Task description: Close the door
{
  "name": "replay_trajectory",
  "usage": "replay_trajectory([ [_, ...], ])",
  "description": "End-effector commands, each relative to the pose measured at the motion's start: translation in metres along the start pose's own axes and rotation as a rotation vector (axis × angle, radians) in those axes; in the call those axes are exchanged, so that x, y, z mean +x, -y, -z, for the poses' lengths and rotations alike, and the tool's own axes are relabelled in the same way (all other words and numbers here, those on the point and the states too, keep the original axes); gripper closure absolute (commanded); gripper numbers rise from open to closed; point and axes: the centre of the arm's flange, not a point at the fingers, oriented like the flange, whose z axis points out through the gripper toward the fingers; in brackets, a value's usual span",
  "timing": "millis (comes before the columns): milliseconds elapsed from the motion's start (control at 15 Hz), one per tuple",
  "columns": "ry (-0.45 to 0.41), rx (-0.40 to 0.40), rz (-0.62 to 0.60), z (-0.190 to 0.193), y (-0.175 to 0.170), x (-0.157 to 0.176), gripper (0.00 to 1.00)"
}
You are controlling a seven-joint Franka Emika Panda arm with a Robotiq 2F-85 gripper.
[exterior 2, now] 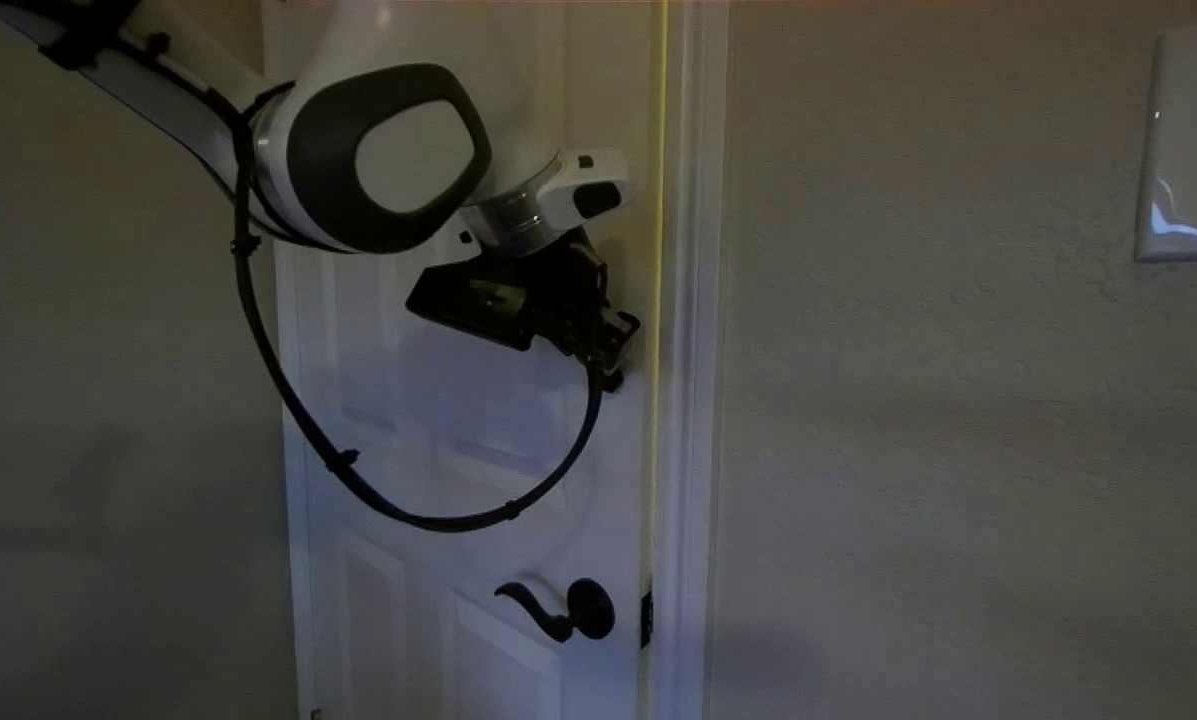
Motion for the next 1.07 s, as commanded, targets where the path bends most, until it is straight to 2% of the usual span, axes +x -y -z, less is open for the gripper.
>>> replay_trajectory([
  [0, 0.011, 0.022, 0.01, -0.014, -0.004, 0.022, 0.94],
  [267, 0.012, 0.027, 0.013, -0.021, -0.003, 0.031, 0.94],
  [533, 0.054, 0.026, 0.025, -0.015, -0.006, 0.024, 0.94],
  [733, 0.145, 0.03, 0.072, 0.004, -0.012, 0.002, 0.95],
  [1000, 0.355, 0.037, 0.165, 0.029, -0.022, -0.036, 0.96],
])
